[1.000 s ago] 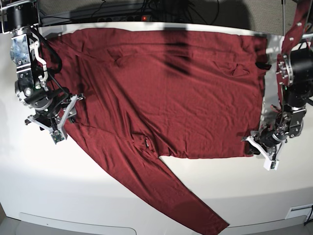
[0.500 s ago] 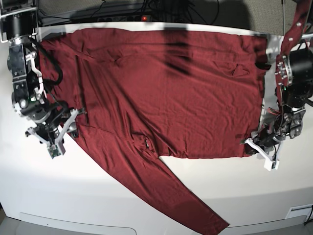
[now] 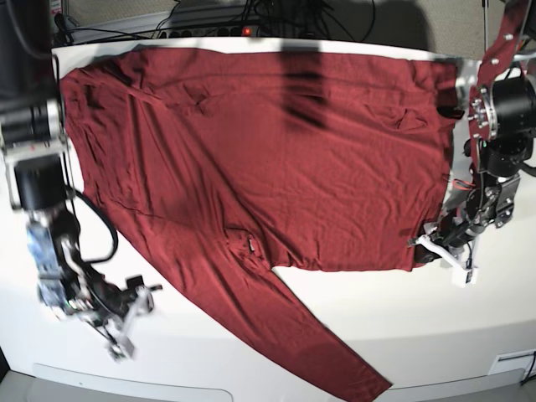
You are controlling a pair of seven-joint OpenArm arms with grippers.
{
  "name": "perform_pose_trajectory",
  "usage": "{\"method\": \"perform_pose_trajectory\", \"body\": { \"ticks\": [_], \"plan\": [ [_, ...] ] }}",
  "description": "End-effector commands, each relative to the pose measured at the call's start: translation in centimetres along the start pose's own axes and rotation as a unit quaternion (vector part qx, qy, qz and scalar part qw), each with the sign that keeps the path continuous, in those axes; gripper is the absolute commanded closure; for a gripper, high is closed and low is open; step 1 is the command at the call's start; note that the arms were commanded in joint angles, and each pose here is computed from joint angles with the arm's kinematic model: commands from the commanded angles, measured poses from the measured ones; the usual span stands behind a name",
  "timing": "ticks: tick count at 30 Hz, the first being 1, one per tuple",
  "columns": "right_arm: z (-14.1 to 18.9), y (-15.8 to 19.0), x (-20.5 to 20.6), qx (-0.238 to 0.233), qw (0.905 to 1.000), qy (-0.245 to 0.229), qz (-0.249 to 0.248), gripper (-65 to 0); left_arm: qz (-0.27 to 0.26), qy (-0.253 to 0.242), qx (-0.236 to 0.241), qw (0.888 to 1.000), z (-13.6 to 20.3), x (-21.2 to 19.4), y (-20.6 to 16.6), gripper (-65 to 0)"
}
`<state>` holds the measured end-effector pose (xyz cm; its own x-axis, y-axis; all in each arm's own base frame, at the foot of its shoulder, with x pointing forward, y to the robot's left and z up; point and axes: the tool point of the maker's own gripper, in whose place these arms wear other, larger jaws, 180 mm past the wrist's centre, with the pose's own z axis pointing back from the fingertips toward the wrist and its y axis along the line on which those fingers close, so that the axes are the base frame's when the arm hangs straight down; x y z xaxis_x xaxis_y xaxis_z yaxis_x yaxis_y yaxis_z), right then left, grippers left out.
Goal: Fold the T-shirt properly
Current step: 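Move both grippers along the shirt sides toward the hem and sleeve, then grasp the shirt edges near the sleeve and hem with both grippers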
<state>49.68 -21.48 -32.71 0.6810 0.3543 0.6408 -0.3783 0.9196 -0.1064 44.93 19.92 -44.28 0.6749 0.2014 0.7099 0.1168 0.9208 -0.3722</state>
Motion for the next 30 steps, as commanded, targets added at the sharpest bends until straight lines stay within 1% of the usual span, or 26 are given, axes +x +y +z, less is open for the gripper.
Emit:
{"method": "perform_pose_trajectory", "body": {
  "ticks": [1,4,6,11,14,17,21,25,30],
  "plan": [
    [0.4,-0.7,2.8,-0.011,0.9998,-0.015,0.011,-28.5,-0.009,0.011,0.004,1.0,0.2,0.1,0.3,0.0],
    [-1.2,-0.5,2.9,-0.022,0.9989,0.032,0.026,-28.5,-0.005,0.021,0.006,1.0,0.3,-1.5,0.6,0.0],
    [-2.2,-0.3,2.5,-0.02,0.9979,0.051,0.034,-28.5,-0.001,0.025,0.009,1.0,0.5,-2.7,0.9,0.0],
    [-4.2,0.8,0.8,-0.014,0.9966,0.056,0.059,-28.5,0.007,0.022,0.014,1.0,0.9,-4.9,1.4,0.0],
    [-4.8,1.2,-0.6,-0.01,0.9962,0.066,0.057,-28.5,0.01,0.016,0.016,1.0,1.1,-5.6,1.6,0.0],
    [-5.1,1.2,-1.3,-0.008,0.9967,0.064,0.049,-28.5,0.01,0.017,0.016,1.0,1.1,-5.6,1.6,0.0],
    [-5.5,1.5,-3.3,-0.004,0.9957,0.081,0.045,-28.5,0.01,0.014,0.015,1.0,1.1,-5.3,1.6,0.0],
    [-6.1,1.8,-6.1,-0.004,0.9949,0.086,0.054,-28.5,0.011,0.013,0.014,1.0,1.0,-5.3,1.5,0.0],
    [-6.5,2.4,-9.0,0.0,0.9918,0.108,0.068,-28.4,0.02,0.006,0.013,1.0,1.0,-5.0,1.4,0.0]
  ]
}}
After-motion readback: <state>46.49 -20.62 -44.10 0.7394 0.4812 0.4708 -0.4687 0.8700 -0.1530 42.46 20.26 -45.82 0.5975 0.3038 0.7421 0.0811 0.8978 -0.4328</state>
